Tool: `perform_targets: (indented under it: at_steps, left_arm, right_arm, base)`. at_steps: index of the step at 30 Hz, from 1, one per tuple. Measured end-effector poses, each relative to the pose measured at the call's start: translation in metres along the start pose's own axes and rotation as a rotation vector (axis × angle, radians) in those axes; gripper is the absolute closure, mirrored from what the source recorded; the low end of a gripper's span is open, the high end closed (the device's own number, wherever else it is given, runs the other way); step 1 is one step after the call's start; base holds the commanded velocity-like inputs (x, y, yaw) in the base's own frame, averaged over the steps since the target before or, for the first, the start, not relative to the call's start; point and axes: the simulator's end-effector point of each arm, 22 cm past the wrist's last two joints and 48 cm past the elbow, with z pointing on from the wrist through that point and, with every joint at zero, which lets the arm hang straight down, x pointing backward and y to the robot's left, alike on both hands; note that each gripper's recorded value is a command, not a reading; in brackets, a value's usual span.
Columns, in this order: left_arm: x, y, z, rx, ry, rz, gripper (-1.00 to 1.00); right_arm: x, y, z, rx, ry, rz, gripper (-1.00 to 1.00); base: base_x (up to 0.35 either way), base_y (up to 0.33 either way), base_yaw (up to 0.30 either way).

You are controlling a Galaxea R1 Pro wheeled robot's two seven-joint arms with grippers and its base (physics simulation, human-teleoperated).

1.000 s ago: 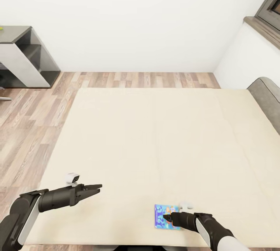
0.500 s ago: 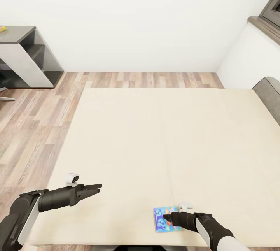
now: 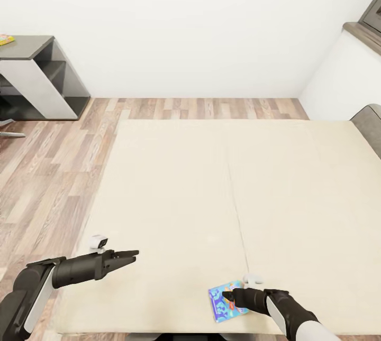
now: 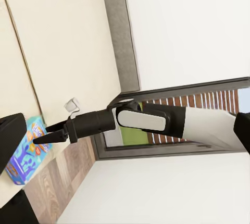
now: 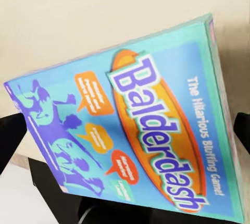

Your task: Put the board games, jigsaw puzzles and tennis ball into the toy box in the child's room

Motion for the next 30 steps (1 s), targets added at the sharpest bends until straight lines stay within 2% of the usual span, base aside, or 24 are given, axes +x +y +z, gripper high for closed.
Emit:
perform_targets:
  at_steps: [20,30]
  left_arm:
    - [-0.0003,0.0001,-0.0003,-0.001,-0.001,0.000,-1.00]
    - [-0.0010,0.0000,-0.0010,0.000,-0.004,0.002,-1.00]
  right_arm:
    - [-0.0001,0.0003,0.0001,-0.001,-0.001,0.001,-1.00]
    - [0.0016,0.0006,0.0002,-0.001,0.007,0.006,-1.00]
  base:
    - [0.000,0.167,0.000]
    - [0.000,0.025,0.000]
